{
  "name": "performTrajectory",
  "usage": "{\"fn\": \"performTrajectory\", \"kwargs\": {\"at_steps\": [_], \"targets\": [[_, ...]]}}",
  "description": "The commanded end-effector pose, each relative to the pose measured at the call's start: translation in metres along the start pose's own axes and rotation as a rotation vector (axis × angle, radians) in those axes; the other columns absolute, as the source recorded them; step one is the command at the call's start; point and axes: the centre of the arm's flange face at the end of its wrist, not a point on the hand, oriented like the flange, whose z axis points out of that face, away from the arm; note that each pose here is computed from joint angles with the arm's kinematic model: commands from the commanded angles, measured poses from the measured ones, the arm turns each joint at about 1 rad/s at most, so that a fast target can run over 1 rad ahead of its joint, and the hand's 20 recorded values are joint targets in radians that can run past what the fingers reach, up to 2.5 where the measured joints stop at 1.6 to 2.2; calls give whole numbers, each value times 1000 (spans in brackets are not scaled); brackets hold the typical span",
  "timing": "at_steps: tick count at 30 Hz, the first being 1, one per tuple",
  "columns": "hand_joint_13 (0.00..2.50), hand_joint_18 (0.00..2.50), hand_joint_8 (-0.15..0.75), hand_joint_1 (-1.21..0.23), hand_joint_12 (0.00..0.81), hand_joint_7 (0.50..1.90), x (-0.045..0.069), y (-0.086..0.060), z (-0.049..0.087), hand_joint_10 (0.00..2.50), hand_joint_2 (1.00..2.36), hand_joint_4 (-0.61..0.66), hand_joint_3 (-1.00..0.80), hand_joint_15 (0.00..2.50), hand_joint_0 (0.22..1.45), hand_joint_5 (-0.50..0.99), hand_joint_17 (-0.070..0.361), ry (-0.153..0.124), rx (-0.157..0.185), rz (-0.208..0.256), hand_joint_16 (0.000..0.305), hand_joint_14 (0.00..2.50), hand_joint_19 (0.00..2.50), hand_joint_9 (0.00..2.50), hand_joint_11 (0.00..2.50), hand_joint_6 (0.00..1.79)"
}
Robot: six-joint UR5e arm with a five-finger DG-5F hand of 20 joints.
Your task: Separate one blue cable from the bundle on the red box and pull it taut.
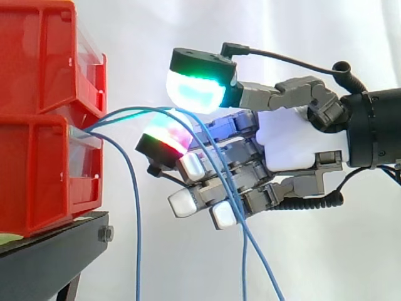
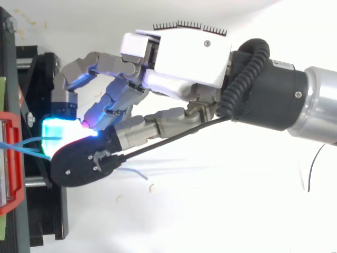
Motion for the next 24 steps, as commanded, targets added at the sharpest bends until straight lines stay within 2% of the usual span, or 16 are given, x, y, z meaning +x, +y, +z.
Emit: {"fn": "performTrajectory", "kwargs": {"at_steps": [1,5,6,8,10,12,13,16,18,19,21,24], "targets": [[934,978,382,-644,432,1081,0,0,0,16,1005,149,-426,447,558,-144,113,0,1,0,50,13,495,1008,690,829],[930,980,377,-803,425,1133,0,0,0,18,1011,124,-364,451,611,-147,110,0,3,-1,49,13,483,999,710,837],[926,983,371,-880,423,1096,0,-1,-1,15,1012,93,-348,445,640,-164,109,0,6,-2,49,13,480,978,718,864],[906,986,358,-942,418,1060,0,-1,-1,16,1012,87,-349,440,666,-183,110,2,9,-3,49,13,459,920,706,883],[901,969,354,-978,418,1036,0,-1,-1,17,1012,124,-368,446,689,-189,109,2,11,-4,48,14,443,901,711,888],[886,968,342,-1001,413,1022,0,-1,-1,15,1001,135,-499,440,698,-195,109,2,11,-4,49,15,433,866,705,885],[886,968,342,-1002,414,1019,0,-1,-1,14,1000,137,-500,439,686,-195,109,2,11,-4,49,13,434,867,700,885],[888,966,343,-984,414,1000,0,-1,-1,14,1000,138,-500,445,635,-196,109,2,11,-4,48,14,444,869,700,885],[897,977,356,-913,423,976,0,-1,-1,14,1000,150,-500,437,553,-193,112,2,11,-4,50,13,450,893,706,884],[897,978,357,-909,423,979,0,-1,-1,14,1000,150,-500,439,552,-191,113,2,12,-5,50,13,452,894,707,882],[927,1013,392,-712,450,988,0,-1,-1,15,1000,170,-500,439,483,-177,123,2,13,-5,55,14,454,952,704,868],[939,1021,400,-591,452,1012,0,-1,-1,15,1000,164,-500,450,480,-163,127,2,13,-5,56,14,470,987,694,852]]}}
